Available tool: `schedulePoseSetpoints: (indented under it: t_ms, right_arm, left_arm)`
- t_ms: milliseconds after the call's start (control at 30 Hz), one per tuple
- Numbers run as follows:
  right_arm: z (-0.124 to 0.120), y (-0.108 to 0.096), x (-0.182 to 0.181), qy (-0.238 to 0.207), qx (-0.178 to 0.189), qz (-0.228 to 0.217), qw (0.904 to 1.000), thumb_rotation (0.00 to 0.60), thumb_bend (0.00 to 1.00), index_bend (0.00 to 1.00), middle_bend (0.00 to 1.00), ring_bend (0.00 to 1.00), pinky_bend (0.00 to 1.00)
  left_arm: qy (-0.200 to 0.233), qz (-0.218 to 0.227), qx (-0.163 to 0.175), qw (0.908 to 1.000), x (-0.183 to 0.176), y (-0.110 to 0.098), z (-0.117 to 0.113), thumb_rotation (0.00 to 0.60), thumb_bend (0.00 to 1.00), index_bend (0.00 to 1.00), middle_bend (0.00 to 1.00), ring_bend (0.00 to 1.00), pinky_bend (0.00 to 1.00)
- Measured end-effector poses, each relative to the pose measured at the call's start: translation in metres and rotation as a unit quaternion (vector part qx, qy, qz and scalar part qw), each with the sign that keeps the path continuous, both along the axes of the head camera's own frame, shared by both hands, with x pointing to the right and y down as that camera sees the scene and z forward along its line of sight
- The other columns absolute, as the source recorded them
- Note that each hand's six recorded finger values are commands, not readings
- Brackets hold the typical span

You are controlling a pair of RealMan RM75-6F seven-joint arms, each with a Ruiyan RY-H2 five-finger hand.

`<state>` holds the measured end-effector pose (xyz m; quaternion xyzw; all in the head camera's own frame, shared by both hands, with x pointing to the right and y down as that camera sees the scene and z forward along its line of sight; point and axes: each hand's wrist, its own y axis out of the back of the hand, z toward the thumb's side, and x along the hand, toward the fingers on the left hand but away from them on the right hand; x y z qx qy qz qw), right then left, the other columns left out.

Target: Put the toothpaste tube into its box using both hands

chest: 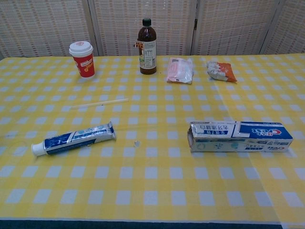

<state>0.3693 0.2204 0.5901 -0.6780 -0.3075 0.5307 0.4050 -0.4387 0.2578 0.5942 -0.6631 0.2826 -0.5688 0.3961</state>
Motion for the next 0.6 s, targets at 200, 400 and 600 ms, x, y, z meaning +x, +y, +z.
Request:
schedulePoseSetpoints:
  t_ms: [200,400,600]
  right_arm:
    - [0.001,-0.001,0.0,0.001,-0.002,0.001,1.0,0.6,0.32,0.0,0.0,0.0,0.0]
    - [-0.001,0.001,0.001,0.0,0.0,0.0,1.0,0.6,0.32,0.0,0.0,0.0,0.0]
    - [-0.005,0.002,0.003,-0.002,0.004,0.006,1.0,0.6,0.32,0.0,0.0,0.0,0.0]
  left_arm:
    - [0.001,-0.002,-0.004,1.0,0.0,0.001,0.0,0.6,0.2,0.0,0.16,0.14,0.05]
    - [0.017,0.002,-0.008,0.9998,0.006,0.002,0.001,0.6,0.2,0.0,0.16,0.14,0.07]
    - [0.056,0.024,0.004,0.9981,0.027,0.002,0.005,0.6,0.2,0.08,0.45,0.44,0.46]
